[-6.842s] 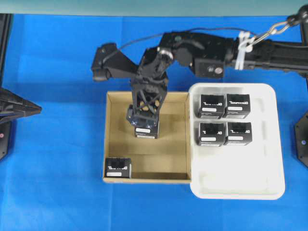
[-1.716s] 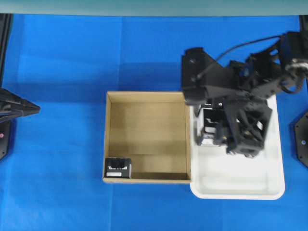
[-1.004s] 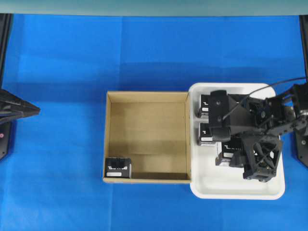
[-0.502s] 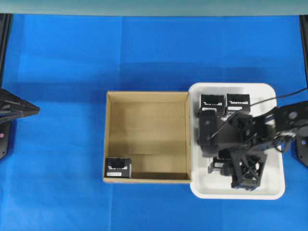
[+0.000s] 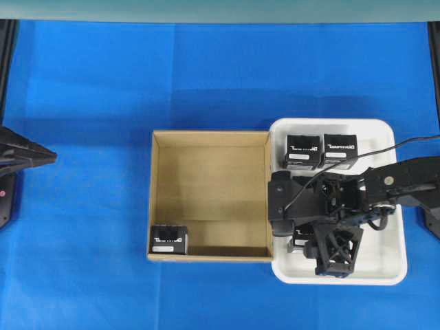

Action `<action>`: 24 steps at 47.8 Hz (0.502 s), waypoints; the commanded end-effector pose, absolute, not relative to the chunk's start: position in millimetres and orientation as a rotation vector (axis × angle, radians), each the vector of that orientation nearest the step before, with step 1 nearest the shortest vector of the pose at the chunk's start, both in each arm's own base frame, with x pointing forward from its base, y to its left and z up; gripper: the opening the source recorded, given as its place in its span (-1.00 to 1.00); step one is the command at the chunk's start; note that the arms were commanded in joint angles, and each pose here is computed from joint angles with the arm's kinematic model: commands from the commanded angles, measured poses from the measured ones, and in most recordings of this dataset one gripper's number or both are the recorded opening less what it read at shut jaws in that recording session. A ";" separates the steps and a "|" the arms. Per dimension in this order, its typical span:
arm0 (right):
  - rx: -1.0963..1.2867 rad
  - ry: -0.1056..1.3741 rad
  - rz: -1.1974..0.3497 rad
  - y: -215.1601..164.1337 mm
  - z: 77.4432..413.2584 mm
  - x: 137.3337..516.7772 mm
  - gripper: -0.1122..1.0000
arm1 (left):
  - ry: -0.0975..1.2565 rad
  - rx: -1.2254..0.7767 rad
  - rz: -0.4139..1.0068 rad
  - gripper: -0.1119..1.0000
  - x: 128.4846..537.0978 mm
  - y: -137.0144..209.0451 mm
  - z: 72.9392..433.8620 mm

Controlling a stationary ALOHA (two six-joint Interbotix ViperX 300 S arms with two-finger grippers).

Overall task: Pick the box from inside the cardboard box.
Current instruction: 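Lower the servo box into the tray's front-right spot and open the gripper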

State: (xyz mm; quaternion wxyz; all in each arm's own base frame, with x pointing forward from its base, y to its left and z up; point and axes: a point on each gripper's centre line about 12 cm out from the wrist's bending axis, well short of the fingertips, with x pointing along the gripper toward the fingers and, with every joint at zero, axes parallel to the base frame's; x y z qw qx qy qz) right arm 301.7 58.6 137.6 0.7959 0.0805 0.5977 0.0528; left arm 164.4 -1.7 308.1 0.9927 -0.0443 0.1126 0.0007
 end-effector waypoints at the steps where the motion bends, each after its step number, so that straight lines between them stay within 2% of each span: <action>1: 0.168 1.290 0.112 59.0 133.5 303.5 0.32 | 0.198 -0.088 0.000 -0.92 166.7 -1.7 319.8; 24: 0.161 1.252 0.088 51.6 122.4 306.9 0.32 | 0.198 -0.088 0.000 -0.92 166.7 -1.7 319.8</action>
